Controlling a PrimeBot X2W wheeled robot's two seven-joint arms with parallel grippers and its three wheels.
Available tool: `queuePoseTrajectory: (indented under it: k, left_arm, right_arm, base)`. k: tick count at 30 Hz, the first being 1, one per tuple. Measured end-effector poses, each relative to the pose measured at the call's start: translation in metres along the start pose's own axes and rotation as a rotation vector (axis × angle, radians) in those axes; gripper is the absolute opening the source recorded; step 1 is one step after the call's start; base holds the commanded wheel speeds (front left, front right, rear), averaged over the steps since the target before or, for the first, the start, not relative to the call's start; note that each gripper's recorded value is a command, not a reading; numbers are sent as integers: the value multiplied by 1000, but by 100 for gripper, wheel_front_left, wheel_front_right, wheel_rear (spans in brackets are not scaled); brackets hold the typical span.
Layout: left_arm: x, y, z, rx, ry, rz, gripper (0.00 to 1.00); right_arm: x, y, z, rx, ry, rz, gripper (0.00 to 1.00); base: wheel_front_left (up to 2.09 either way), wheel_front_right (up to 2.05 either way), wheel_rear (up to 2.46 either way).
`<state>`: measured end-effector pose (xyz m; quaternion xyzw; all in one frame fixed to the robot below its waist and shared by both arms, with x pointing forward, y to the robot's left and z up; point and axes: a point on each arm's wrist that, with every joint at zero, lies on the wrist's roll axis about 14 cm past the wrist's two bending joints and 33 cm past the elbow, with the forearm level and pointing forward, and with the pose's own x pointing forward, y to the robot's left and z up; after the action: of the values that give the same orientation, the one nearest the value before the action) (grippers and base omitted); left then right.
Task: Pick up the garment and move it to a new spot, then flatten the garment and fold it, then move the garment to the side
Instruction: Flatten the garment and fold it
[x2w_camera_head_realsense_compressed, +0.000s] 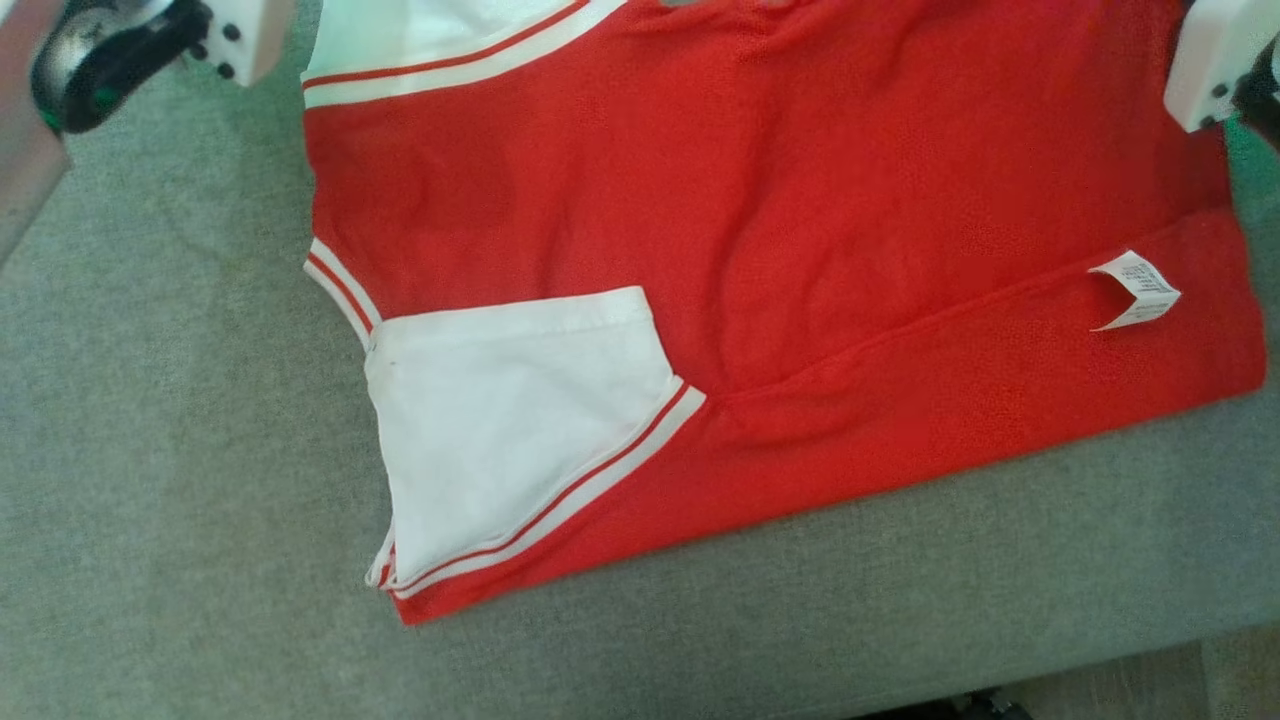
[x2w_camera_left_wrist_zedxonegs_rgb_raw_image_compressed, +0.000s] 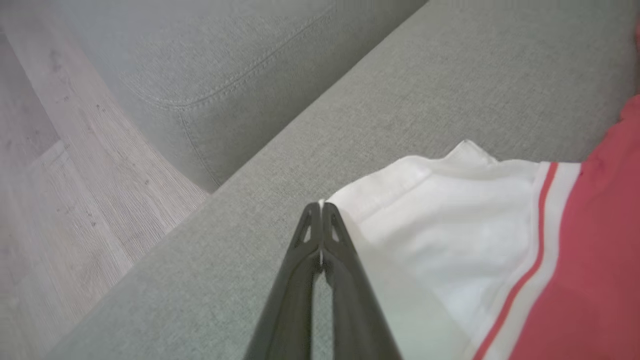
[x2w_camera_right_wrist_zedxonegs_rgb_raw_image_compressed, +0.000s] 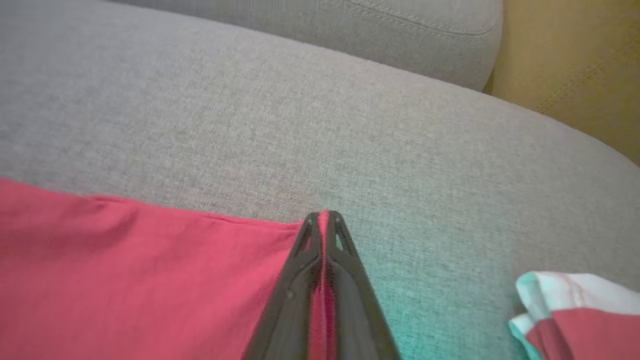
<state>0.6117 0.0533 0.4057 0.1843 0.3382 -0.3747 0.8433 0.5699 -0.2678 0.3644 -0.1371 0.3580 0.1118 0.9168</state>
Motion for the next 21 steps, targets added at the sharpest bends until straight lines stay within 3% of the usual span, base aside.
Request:
queuePoseTrajectory:
  k: [9, 14, 21]
  left_arm:
    - [-26, 22, 52, 70, -225, 88, 0]
    - [-46, 17, 70, 80, -304, 86, 0]
    - [-82, -8, 39, 71, -328, 62, 0]
  right_arm:
    - [-19, -22, 41, 144, -211, -41, 0]
    - [-33, -27, 54, 198, -287, -41, 0]
    - [-55, -19, 31, 266, -311, -19, 0]
  base:
    - [0, 0, 0]
    - [0, 0, 0]
    - [0, 0, 0]
